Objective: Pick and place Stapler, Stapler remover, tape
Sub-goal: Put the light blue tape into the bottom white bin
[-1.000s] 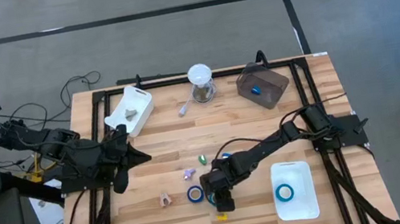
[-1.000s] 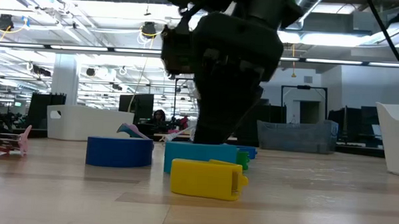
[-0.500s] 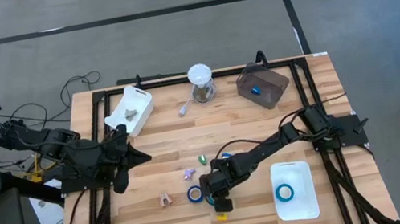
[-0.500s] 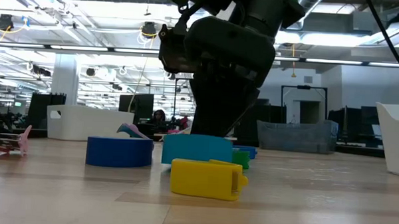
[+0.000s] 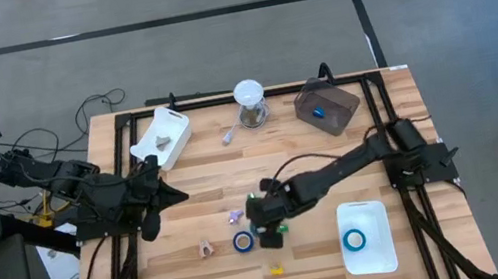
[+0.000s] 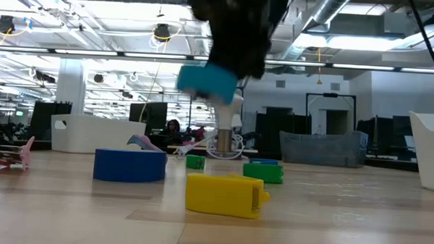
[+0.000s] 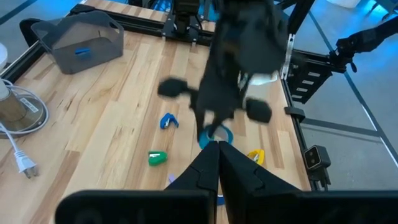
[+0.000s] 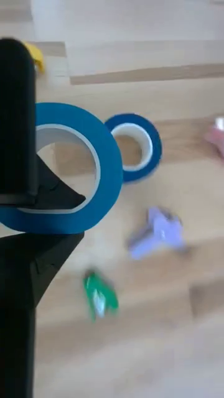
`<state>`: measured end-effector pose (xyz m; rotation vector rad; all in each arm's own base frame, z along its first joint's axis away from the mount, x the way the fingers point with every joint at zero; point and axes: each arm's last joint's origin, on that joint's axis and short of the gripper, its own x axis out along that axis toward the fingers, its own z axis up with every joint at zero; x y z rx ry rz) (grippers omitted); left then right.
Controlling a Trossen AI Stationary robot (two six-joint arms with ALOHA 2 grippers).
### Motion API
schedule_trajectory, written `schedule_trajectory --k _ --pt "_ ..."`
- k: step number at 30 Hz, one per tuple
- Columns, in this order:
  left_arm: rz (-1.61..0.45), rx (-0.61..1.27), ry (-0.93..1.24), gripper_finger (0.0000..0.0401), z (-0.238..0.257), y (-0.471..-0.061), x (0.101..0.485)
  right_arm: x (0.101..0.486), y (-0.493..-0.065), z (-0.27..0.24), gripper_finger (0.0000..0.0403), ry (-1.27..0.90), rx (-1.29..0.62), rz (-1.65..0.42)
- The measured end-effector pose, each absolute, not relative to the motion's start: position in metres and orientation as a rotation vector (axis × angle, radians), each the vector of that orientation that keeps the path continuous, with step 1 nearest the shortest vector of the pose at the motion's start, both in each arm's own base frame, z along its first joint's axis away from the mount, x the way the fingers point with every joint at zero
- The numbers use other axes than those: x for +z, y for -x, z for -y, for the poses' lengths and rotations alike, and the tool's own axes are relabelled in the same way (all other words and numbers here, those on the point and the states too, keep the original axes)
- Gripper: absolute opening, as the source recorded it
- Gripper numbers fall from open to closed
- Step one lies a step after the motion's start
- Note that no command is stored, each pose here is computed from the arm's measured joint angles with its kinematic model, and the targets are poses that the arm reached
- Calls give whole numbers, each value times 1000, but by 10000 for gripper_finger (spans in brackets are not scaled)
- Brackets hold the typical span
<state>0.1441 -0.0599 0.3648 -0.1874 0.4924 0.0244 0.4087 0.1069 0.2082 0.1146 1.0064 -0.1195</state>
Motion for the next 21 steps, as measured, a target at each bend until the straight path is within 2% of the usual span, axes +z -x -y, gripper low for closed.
schedule_trajectory --k 10,21 --pt "-490 13 139 3 60 -144 365 280 -381 -55 26 -82 -283 -892" --pt "-481 136 51 3 37 -152 366 312 -356 -11 26 23 -370 -902"
